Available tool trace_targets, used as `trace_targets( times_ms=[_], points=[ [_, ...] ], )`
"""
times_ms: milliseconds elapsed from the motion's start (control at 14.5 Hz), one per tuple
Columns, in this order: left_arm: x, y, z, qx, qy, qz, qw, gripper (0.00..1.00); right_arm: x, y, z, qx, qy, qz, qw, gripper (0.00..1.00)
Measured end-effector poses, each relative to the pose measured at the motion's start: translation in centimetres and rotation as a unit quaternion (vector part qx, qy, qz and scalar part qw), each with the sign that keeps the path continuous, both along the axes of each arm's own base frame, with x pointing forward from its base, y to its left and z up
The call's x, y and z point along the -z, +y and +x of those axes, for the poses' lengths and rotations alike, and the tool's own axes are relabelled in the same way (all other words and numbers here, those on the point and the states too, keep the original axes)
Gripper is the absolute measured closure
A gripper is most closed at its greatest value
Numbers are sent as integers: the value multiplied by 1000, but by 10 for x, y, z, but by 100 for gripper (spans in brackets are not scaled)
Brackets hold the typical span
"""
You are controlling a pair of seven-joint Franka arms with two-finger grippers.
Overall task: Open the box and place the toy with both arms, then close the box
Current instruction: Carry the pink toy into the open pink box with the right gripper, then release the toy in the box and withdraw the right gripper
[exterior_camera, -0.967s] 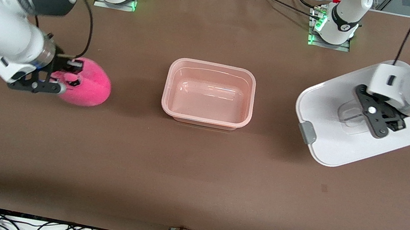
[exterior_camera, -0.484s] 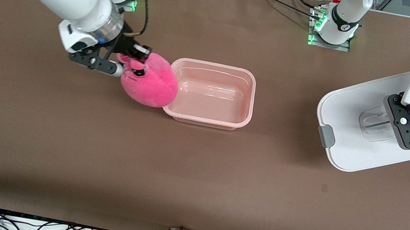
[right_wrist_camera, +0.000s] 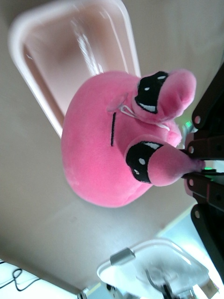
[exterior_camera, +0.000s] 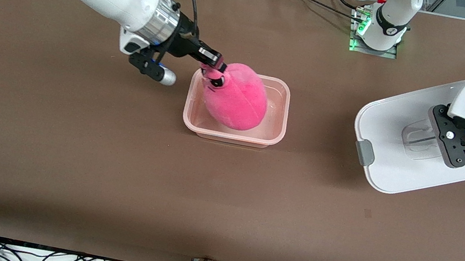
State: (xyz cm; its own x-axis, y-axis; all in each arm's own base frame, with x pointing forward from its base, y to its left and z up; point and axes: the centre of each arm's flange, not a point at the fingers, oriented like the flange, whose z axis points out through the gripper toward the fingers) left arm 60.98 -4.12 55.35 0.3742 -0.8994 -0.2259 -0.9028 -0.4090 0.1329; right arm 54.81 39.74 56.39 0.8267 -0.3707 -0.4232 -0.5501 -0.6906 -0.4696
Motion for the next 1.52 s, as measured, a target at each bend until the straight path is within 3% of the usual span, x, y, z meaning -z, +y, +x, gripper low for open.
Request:
trace_targets(
  times_ms=[207, 484, 760, 1037, 1175, 1520],
  points=[
    [0, 0, 0, 0, 0, 0, 1000, 93, 31, 14, 8, 20, 85, 68, 994, 92],
    [0, 0, 0, 0, 0, 0, 1000, 93, 71, 15, 22, 41, 161, 111, 980, 92],
    [0, 0, 0, 0, 0, 0, 1000, 93, 115, 16, 26, 43, 215, 113, 969, 92],
    [0, 0, 0, 0, 0, 0, 1000, 93, 153, -7, 32, 4, 281, 122, 952, 92],
    [0, 0, 0, 0, 0, 0, 1000, 93, 163, -29, 42, -9, 285, 134, 949, 79],
    [0, 0, 0, 0, 0, 0, 1000, 93, 186, -70, 56, -46, 284, 162, 944, 29]
  ],
)
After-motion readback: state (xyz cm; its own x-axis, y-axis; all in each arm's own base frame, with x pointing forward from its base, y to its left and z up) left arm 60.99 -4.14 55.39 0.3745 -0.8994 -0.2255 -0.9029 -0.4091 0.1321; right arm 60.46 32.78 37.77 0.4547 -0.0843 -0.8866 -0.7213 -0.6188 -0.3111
